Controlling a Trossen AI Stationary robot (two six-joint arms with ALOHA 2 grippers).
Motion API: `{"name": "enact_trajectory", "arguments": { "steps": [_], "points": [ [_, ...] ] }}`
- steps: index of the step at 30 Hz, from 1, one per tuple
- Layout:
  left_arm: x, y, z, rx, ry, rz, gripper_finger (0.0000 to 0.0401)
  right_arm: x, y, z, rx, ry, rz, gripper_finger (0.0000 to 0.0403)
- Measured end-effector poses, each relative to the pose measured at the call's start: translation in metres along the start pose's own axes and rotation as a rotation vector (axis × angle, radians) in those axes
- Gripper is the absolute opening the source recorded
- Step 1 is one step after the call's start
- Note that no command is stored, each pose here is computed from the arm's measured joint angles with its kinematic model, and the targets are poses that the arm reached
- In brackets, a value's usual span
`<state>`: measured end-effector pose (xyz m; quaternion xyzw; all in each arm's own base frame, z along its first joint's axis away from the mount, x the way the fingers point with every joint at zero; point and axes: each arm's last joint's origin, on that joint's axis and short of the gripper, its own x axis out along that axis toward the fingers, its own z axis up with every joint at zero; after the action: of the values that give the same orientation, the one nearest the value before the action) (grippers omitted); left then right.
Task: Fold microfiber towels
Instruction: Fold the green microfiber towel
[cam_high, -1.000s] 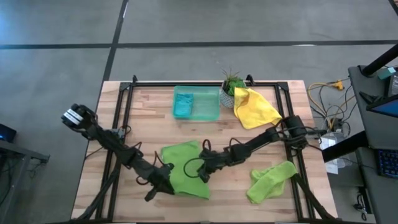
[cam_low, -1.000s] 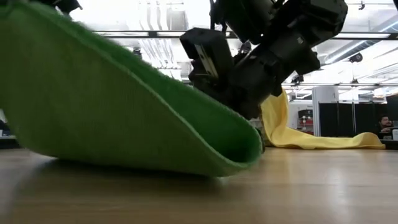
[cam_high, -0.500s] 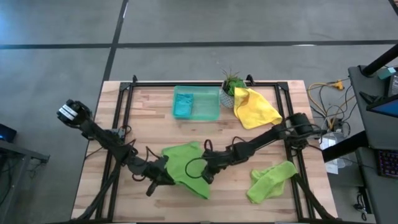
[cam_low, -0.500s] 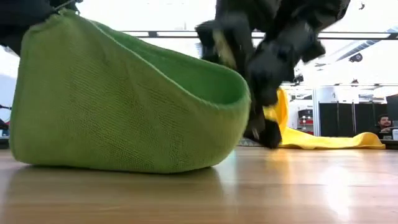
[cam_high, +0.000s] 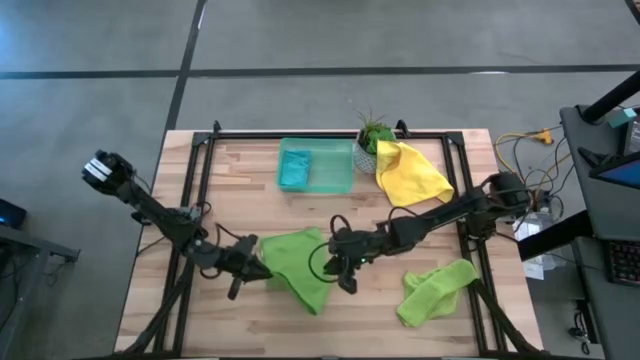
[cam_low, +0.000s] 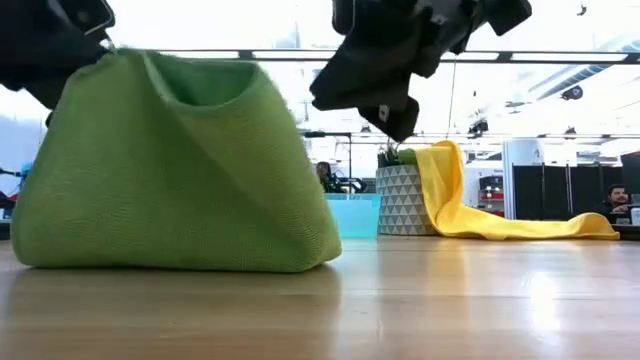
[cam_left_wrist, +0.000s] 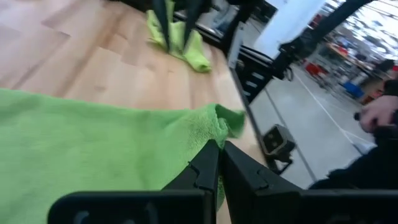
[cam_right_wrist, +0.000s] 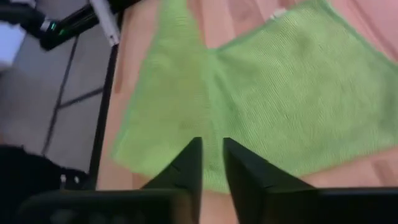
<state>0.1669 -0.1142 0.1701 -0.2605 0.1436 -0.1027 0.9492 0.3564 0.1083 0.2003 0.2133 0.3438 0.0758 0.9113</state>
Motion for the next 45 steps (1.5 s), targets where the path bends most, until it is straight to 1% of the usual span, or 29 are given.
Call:
{"name": "enact_trajectory", "arguments": {
  "steps": [4,6,8,11,14,16,20,22,24,28,30,34,38,40,42,45],
  "points": [
    [-0.002,0.004,-0.001,0.002,-0.024,0.041,0.0000,0.002,0.010,-0.007,-0.190,0.000,-0.013,0.0136],
    [-0.001,0.004,-0.001,0.000,-0.028,0.045,0.0000,0.006,0.016,-0.014,-0.287,-0.008,-0.052,0.0175],
    [-0.001,0.005,-0.001,-0.025,-0.038,0.062,0.0000,0.011,0.021,-0.020,-0.351,-0.021,-0.111,0.0207],
    [-0.002,0.008,-0.002,-0.073,-0.055,0.097,0.0000,0.019,0.031,-0.030,-0.462,-0.032,-0.188,0.0243],
    [-0.002,0.010,-0.002,-0.126,-0.072,0.114,0.0000,0.028,0.040,-0.040,-0.574,-0.040,-0.271,0.0262],
    [-0.002,0.010,-0.002,-0.146,-0.077,0.118,0.0000,0.035,0.047,-0.046,-0.632,-0.040,-0.300,0.0266],
    [-0.002,0.009,-0.001,-0.153,-0.093,0.118,0.0000,0.054,0.066,-0.050,-0.705,-0.096,-0.280,0.0262],
    [-0.002,0.009,0.000,-0.155,-0.099,0.122,0.0000,0.066,0.077,-0.051,-0.742,-0.119,-0.295,0.0257],
    [-0.002,0.009,0.000,-0.156,-0.102,0.123,0.0000,0.078,0.086,-0.053,-0.782,-0.131,-0.348,0.0253],
    [-0.002,0.009,0.000,-0.159,-0.107,0.123,0.0000,0.104,0.102,-0.052,-0.841,-0.157,-0.399,0.0250],
    [-0.002,0.009,0.000,-0.160,-0.110,0.121,0.0000,0.117,0.106,-0.054,-0.875,-0.135,-0.448,0.0249],
    [-0.002,0.008,0.001,-0.166,-0.119,0.113,0.0000,0.136,0.106,-0.056,-0.921,-0.067,-0.591,0.0249],
    [-0.002,0.008,0.001,-0.167,-0.119,0.113,0.0000,0.145,0.106,-0.057,-0.913,0.002,-0.675,0.0249],
    [-0.003,0.008,0.001,-0.175,-0.118,0.113,0.0000,0.146,0.105,-0.058,-0.887,0.025,-0.686,0.0249],
    [-0.003,0.009,0.001,-0.188,-0.118,0.113,0.0000,0.147,0.106,-0.058,-0.852,0.018,-0.687,0.0247],
    [-0.003,0.010,0.000,-0.186,-0.115,0.116,0.0000,0.147,0.109,-0.057,-0.840,0.007,-0.682,0.0240]
  ]
}}
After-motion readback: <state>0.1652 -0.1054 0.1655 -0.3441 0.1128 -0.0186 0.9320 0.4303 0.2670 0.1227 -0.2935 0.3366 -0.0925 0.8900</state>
